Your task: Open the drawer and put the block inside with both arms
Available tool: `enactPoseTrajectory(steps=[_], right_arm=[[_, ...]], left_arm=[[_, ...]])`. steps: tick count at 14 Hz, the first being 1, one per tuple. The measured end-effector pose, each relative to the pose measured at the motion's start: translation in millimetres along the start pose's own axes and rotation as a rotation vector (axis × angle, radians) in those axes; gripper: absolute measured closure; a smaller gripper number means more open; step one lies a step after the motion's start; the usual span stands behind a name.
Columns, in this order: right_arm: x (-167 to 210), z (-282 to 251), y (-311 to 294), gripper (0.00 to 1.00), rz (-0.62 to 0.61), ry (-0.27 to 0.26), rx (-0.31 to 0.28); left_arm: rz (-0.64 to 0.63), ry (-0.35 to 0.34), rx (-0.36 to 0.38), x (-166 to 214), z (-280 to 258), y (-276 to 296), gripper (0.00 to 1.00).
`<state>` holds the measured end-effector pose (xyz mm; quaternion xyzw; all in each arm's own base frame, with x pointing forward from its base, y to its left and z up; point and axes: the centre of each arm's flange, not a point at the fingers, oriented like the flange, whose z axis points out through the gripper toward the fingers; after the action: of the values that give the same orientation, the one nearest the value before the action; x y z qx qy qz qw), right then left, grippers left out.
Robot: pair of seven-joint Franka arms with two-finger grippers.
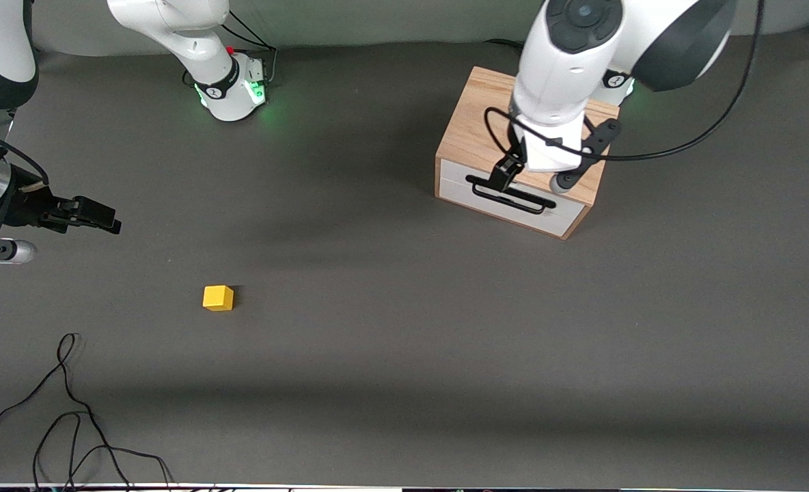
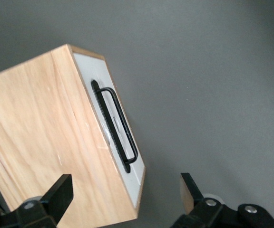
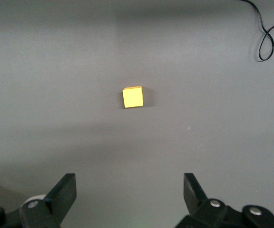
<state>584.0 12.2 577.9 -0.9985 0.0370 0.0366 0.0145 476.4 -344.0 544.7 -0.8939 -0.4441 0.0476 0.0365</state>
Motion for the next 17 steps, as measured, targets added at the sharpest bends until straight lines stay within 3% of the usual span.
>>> enactPoseTrajectory(steps=[3,8,17], right_arm=[[0,0,-3,0.0,-0.004,-0.002,-0.004],[-2,1,-12,0.0,-0.019,-0.002,-0.01],[-1,-1,-12,0.0,-0.019,0.003,-0.011]], left_arm=[[-0.104,-0.001,0.019,0,4,0,0.0],[-0.143,-0.002,0.07,2,18,1,0.0],[-0.194,-0.028,0.168,43,138,54,0.0]])
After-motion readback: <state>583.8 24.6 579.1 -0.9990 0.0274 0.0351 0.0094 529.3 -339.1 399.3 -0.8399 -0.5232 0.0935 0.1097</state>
